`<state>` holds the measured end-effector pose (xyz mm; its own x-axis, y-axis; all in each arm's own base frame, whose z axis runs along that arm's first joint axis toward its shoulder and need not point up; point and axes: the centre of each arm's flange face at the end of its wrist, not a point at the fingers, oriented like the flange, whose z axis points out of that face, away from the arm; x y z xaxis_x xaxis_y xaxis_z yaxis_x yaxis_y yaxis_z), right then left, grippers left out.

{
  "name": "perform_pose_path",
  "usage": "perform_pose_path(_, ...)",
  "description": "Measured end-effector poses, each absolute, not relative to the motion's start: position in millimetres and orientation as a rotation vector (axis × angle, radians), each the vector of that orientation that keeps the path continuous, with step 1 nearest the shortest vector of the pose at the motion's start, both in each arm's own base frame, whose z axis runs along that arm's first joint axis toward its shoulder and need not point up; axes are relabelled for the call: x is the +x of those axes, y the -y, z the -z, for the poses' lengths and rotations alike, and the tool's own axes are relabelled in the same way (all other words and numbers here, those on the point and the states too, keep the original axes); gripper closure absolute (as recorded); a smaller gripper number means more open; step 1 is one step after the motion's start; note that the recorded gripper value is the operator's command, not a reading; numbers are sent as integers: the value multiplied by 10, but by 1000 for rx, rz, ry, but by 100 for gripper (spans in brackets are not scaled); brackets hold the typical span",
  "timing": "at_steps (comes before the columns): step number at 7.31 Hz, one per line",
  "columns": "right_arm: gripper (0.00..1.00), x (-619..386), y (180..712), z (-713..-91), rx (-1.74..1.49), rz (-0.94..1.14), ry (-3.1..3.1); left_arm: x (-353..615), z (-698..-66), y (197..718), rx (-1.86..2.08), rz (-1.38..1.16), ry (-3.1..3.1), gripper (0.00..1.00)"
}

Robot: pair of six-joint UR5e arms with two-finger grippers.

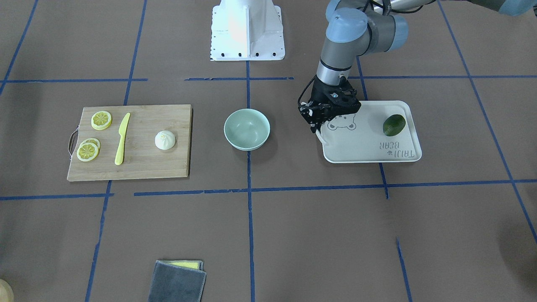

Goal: Put spoon and bun in bowl

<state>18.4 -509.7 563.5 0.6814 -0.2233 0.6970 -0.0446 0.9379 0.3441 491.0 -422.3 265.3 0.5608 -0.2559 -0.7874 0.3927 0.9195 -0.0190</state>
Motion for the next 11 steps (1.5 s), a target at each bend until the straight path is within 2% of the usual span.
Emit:
perform_pose_path(4,0,177,5087,-5653,345,102,820,5666,-1879,4231,131,621,-952,100)
perform_pose_path(5,0,176,5086,-5655,345,102,820,5757,-1780,4204,129,629,-960,95)
perform_pose_path(6,0,176,5083,-5659,344,102,820,5825,-1712,4163,127,626,-966,39)
perform_pose_path(7,0,176,5082,-5660,344,102,820,5865,-1695,4131,128,618,-966,0)
perform_pose_path(9,0,175,5081,-5656,346,103,822,5869,-1735,4116,163,555,-952,0)
perform_pose_path(11,0,172,5076,-5629,347,80,829,5482,-1703,4035,272,369,-956,0)
